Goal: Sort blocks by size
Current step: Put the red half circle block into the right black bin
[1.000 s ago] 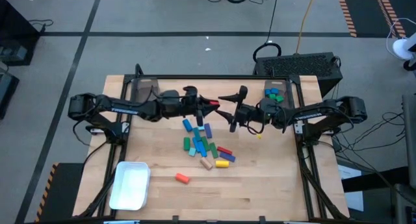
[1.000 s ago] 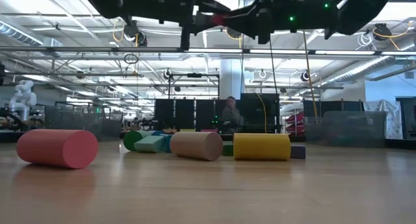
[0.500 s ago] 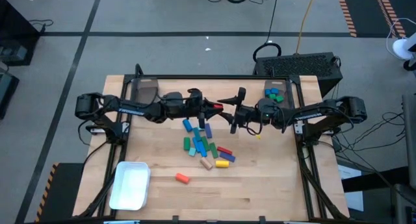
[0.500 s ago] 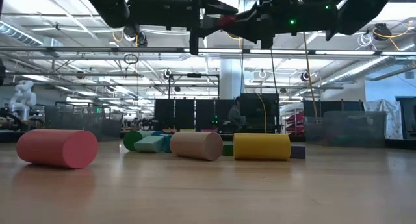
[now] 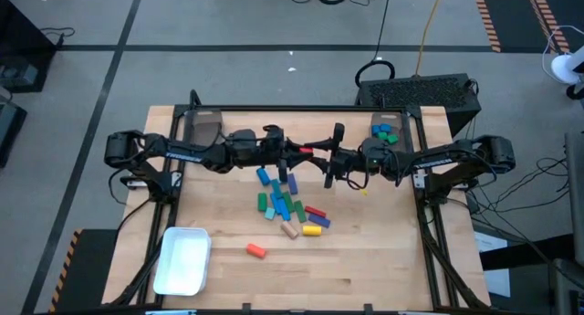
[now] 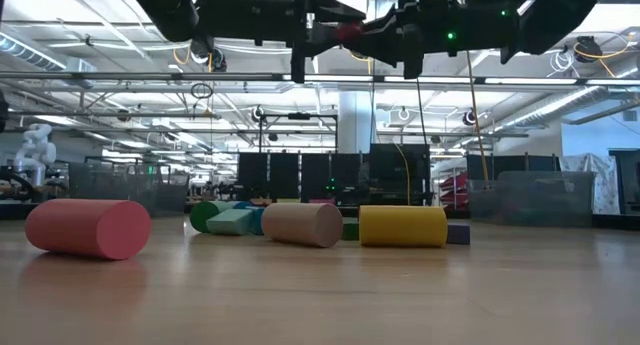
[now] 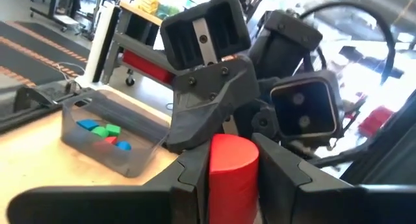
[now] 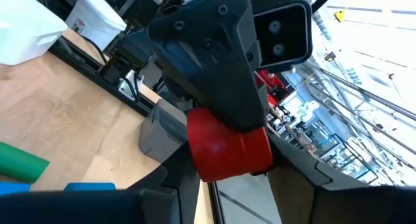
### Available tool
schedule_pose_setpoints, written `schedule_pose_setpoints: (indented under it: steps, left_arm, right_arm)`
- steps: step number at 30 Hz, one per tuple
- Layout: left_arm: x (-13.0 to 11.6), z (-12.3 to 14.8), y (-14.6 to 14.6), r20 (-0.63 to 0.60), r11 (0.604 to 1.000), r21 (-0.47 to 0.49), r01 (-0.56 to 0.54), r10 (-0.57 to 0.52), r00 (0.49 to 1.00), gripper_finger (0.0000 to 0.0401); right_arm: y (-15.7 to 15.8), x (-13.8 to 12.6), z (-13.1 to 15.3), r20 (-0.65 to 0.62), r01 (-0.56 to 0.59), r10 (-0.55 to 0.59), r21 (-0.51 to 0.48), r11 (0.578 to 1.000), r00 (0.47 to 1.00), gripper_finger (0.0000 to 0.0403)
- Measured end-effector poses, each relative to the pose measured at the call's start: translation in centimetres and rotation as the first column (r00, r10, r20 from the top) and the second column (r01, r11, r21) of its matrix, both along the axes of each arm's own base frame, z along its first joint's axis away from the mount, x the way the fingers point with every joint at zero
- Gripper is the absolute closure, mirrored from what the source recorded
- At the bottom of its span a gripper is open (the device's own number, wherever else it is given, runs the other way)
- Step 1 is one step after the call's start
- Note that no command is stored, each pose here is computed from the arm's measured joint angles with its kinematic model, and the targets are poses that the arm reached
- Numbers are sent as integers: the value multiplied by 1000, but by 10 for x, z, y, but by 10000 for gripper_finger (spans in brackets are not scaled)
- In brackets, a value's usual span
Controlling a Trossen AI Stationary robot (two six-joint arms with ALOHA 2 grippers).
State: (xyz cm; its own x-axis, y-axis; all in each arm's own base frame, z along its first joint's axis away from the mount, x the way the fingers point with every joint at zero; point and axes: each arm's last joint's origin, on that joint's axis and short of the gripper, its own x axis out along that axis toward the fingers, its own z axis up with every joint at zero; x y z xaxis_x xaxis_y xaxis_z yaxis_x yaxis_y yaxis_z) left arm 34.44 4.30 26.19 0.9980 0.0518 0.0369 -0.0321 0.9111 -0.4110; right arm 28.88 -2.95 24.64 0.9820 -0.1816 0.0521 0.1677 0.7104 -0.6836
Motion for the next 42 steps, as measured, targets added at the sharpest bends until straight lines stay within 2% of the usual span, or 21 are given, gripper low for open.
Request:
schedule_pose_setpoints:
  steps: [4, 7, 10, 16, 18, 23, 26, 31, 34, 36, 42]
  left_arm:
    - [-2, 1, 0, -21, 996, 90, 9, -7, 1000, 288]
    - [-5, 5, -1, -36, 989, 145, 2, 3, 999, 261]
    - [-8, 8, 2, -41, 987, 162, -22, 29, 999, 221]
    - [-16, 19, 4, -35, 983, 179, 40, -34, 999, 143]
    - [-22, 19, 4, -83, 983, 176, 47, -33, 996, 128]
    - [-37, 34, 2, -111, 976, 212, 49, -26, 993, 119]
    - [-48, 39, 1, -159, 975, 217, 39, -4, 987, 119]
    - [-61, 39, -4, -263, 962, 268, 55, 18, 965, 119]
    - [-62, 21, -10, -375, 954, 279, 111, 1, 927, 119]
    - [-58, 6, -15, -423, 952, 270, 145, -17, 906, 118]
    - [-47, -41, -38, -571, 937, 225, 266, -94, 815, 118]
  right_arm:
    - [0, 0, -1, -16, 27, -27, 11, 1000, 1000, 272]
    - [-1, 0, -2, -23, 33, -32, 21, 999, 999, 273]
    - [-1, 0, -3, -35, 49, -48, 21, 999, 998, 273]
    - [-2, -3, -4, -72, 81, -79, 19, 997, 994, 283]
    - [-2, -7, -1, -83, 88, -86, 24, 996, 993, 293]
    - [-3, -21, 6, -151, 113, -102, 63, 992, 983, 324]
    - [-7, -34, 9, -215, 165, -141, 102, 981, 966, 338]
    - [-12, -50, 0, -372, 242, -148, 219, 945, 916, 341]
    - [-13, -51, -9, -438, 244, -92, 305, 921, 894, 329]
    - [-11, -48, -16, -457, 225, -21, 398, 889, 889, 316]
    - [3, -31, -45, -482, 84, 304, 631, 772, 822, 263]
